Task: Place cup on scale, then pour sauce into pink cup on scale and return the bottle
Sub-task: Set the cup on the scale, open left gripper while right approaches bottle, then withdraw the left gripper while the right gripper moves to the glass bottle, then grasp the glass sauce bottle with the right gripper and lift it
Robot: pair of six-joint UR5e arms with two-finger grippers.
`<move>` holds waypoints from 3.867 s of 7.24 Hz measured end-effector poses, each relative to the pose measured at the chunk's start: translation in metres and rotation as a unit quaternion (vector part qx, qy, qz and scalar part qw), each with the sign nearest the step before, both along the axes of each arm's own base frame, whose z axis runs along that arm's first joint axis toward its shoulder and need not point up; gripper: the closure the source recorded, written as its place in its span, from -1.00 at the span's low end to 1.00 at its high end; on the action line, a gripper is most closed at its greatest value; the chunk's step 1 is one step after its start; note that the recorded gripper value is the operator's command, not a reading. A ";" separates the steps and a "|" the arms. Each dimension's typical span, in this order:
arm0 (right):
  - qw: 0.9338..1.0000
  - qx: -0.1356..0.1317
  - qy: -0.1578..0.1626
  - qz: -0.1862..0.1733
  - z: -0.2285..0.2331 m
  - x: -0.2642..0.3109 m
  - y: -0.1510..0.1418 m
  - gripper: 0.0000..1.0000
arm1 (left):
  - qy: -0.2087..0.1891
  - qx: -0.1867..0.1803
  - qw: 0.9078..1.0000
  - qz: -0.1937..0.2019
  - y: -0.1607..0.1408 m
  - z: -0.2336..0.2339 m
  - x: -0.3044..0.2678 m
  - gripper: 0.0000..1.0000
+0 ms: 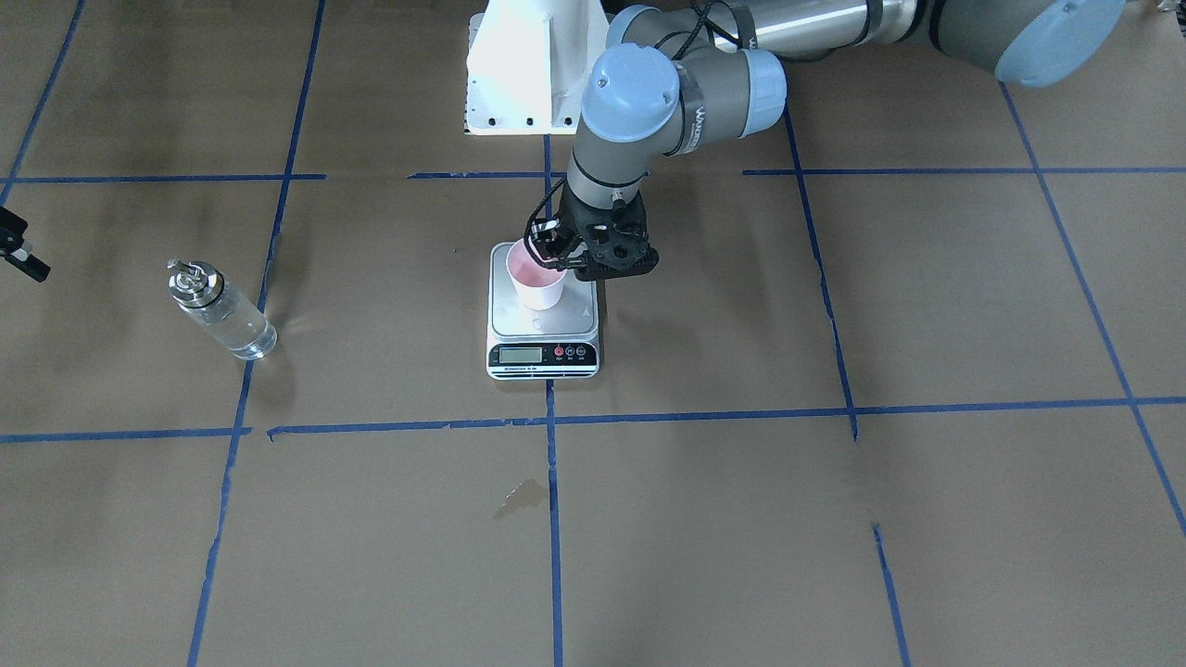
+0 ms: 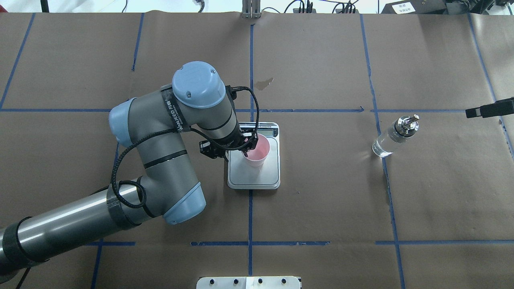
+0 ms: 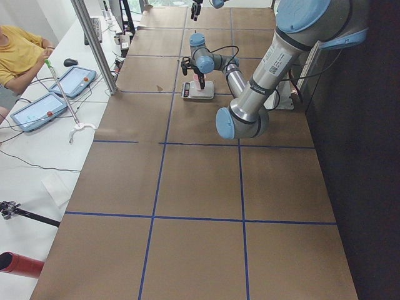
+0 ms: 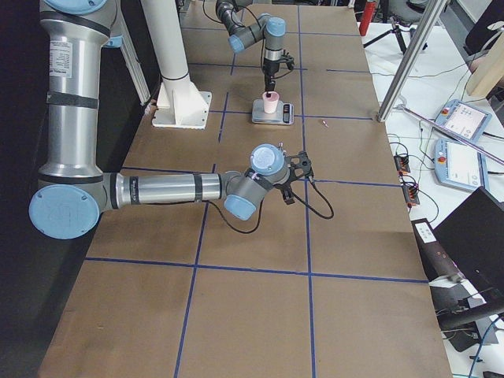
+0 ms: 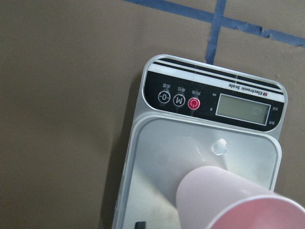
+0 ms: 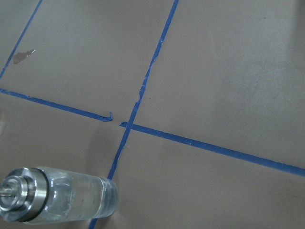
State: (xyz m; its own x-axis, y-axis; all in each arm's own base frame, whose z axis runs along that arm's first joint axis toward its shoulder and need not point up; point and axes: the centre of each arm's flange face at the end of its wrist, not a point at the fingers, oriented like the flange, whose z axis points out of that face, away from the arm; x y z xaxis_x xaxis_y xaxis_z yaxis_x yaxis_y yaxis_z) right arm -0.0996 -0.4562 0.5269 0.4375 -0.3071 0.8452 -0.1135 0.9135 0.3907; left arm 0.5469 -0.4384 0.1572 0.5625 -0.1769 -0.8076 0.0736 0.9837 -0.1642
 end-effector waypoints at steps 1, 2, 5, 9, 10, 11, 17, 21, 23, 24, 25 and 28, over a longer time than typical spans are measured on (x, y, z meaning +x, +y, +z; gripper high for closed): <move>1.000 -0.001 -0.007 -0.004 -0.007 -0.007 0.003 -1.00 | 0.017 0.012 1.000 -0.003 0.005 -0.014 -0.016 -0.45; 1.000 0.001 -0.012 -0.009 -0.014 -0.012 0.009 -1.00 | 0.033 0.022 0.999 -0.009 0.006 -0.028 -0.033 -0.45; 1.000 -0.005 -0.018 -0.003 -0.049 -0.039 0.051 -0.93 | 0.067 0.047 0.996 -0.039 -0.003 -0.055 -0.088 -0.50; 0.999 -0.024 0.001 0.029 -0.071 -0.138 0.100 -1.00 | 0.046 0.106 0.991 -0.065 -0.038 -0.006 -0.174 -0.52; 0.998 -0.027 0.007 0.052 -0.072 -0.168 0.114 -1.00 | 0.031 0.128 0.989 -0.066 -0.051 0.011 -0.196 -0.52; 0.997 -0.023 0.014 0.068 -0.071 -0.186 0.125 -1.00 | 0.017 0.145 0.987 -0.066 -0.062 0.026 -0.214 -0.53; 0.962 0.077 0.099 0.241 -0.078 -0.249 0.149 -0.98 | -0.071 0.250 0.966 -0.006 -0.099 0.121 -0.304 -0.54; 0.927 0.061 0.081 0.361 -0.053 -0.251 0.140 -0.98 | -0.110 0.309 0.944 0.032 -0.115 0.154 -0.357 -0.54; 0.917 0.072 0.079 0.384 -0.050 -0.275 0.132 -0.99 | -0.112 0.310 0.944 0.028 -0.115 0.154 -0.364 -0.54; 0.915 0.076 0.085 0.387 -0.045 -0.284 0.128 -0.99 | -0.113 0.311 0.943 0.026 -0.115 0.154 -0.367 -0.54; 0.914 0.078 0.089 0.388 -0.041 -0.287 0.127 -0.99 | -0.114 0.310 0.944 0.024 -0.116 0.154 -0.369 -0.54; 0.913 0.084 0.099 0.386 -0.034 -0.295 0.124 -0.98 | -0.114 0.310 0.944 0.022 -0.116 0.153 -0.371 -0.54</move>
State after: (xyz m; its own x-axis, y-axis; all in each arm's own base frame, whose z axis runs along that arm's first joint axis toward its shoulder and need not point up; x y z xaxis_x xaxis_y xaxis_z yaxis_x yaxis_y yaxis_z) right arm -0.3946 -0.3320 0.4927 0.7179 0.0401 0.6949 -0.6100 0.5173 0.6003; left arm 0.1763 -0.5546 0.3101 0.7301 0.3178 -0.6050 -0.0061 0.8883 0.4592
